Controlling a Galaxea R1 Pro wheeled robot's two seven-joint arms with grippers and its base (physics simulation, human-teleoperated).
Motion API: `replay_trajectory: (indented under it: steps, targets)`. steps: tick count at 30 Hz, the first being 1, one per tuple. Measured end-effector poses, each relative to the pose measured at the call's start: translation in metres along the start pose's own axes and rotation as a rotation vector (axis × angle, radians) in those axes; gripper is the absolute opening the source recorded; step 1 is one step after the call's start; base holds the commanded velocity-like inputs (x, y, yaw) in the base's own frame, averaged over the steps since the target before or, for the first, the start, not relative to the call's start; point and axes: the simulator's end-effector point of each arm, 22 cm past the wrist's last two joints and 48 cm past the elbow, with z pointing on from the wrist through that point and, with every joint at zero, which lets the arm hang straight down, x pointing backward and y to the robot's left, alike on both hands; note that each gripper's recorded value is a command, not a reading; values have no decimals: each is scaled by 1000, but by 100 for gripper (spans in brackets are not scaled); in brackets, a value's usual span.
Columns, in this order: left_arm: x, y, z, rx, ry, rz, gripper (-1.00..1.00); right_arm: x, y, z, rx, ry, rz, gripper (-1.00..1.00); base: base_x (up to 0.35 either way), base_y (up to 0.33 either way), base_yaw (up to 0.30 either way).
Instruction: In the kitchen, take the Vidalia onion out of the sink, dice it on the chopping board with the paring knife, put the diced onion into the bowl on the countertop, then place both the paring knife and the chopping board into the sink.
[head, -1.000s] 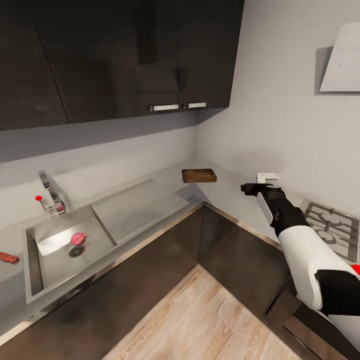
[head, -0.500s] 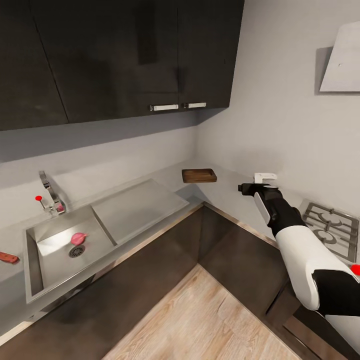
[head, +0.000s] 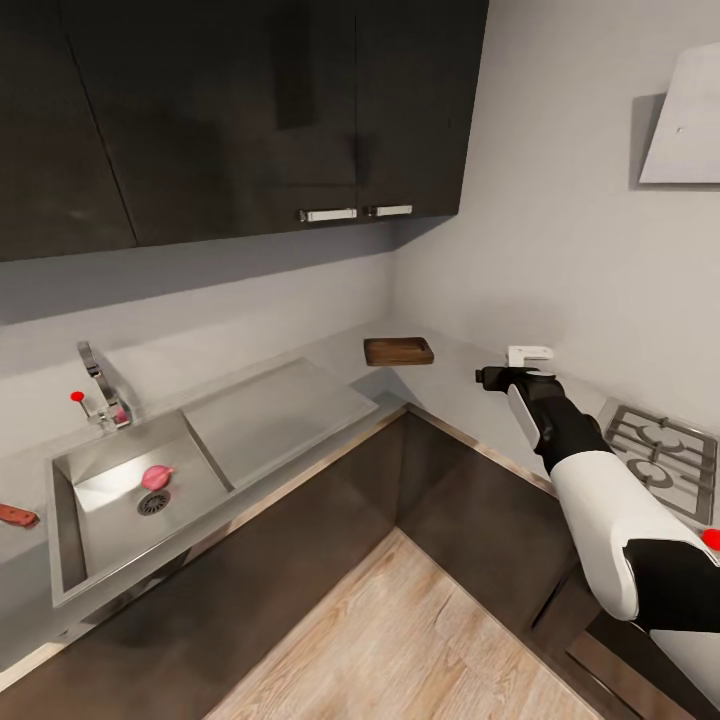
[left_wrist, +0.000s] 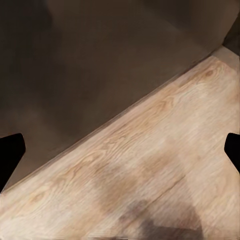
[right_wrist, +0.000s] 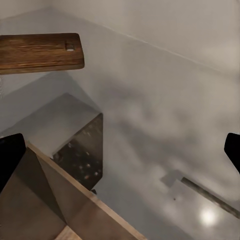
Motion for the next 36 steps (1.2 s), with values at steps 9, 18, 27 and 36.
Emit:
replay_trajectory:
  steps: [9, 18, 27, 36]
  targets:
    - [58, -13, -29, 10, 151, -10, 100, 1, 0, 0, 0, 2, 0, 100, 0, 0, 0]
    - [96, -20, -38, 19, 330, -13, 100, 1, 0, 0, 0, 3, 0, 100, 0, 0, 0]
    - [96, -22, -37, 30, 334, -11, 100, 1, 0, 0, 0, 3, 0, 100, 0, 0, 0]
    - [95, -22, -36, 28, 332, -12, 100, 1, 0, 0, 0, 3, 0, 100, 78, -59, 0]
